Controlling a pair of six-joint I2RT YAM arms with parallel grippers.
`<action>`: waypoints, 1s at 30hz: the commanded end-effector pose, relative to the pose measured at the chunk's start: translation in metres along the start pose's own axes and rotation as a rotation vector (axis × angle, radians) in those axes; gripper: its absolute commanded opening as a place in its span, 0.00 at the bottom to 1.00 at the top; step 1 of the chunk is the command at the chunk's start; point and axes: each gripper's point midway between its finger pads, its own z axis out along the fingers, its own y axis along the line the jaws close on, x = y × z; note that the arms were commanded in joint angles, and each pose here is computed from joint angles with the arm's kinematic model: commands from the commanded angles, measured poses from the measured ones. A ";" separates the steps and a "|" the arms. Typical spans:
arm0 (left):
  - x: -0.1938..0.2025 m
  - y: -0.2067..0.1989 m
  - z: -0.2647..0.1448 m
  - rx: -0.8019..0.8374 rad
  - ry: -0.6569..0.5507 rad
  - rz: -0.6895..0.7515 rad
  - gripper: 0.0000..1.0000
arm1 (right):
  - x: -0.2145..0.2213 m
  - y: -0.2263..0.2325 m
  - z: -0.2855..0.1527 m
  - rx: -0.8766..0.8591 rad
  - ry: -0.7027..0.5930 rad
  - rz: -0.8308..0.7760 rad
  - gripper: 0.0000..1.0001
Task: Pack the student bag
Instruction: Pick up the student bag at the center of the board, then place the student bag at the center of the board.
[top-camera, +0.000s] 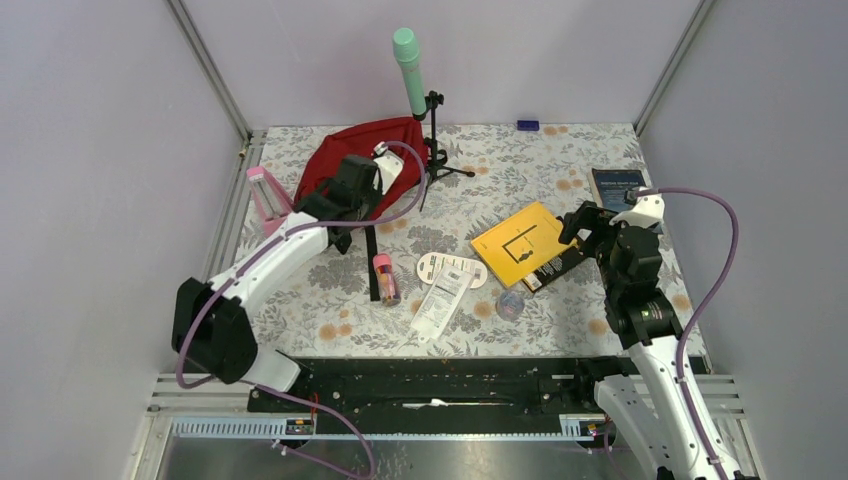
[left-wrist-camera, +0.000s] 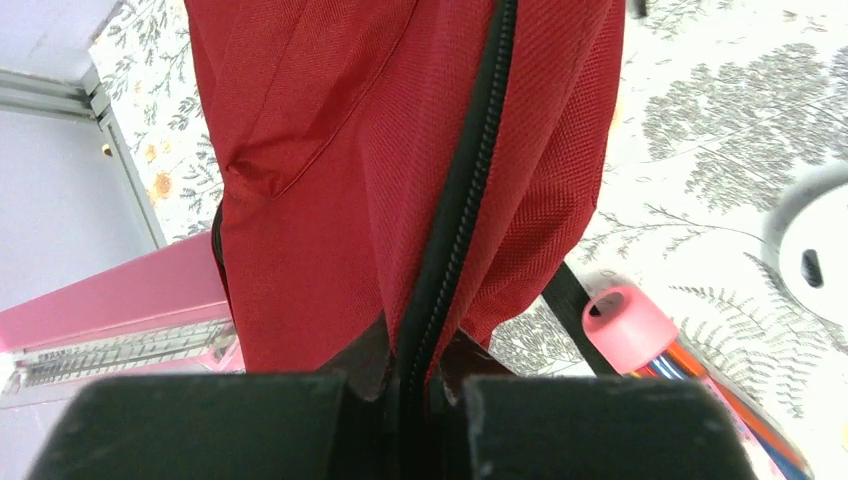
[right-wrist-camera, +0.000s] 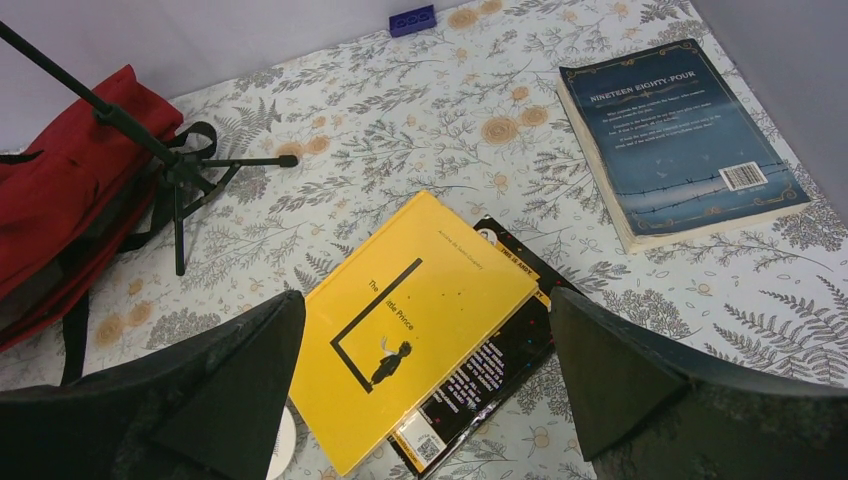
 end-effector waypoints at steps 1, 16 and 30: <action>-0.026 -0.006 -0.035 0.028 -0.142 -0.046 0.00 | -0.012 0.004 -0.001 -0.018 -0.034 0.012 0.98; -0.004 0.039 -0.125 -0.150 -0.229 -0.216 0.00 | -0.008 0.006 0.000 -0.027 -0.018 0.008 0.98; -0.014 -0.004 -0.196 0.182 -0.501 -0.110 0.00 | -0.003 0.012 0.002 -0.054 0.013 0.012 0.98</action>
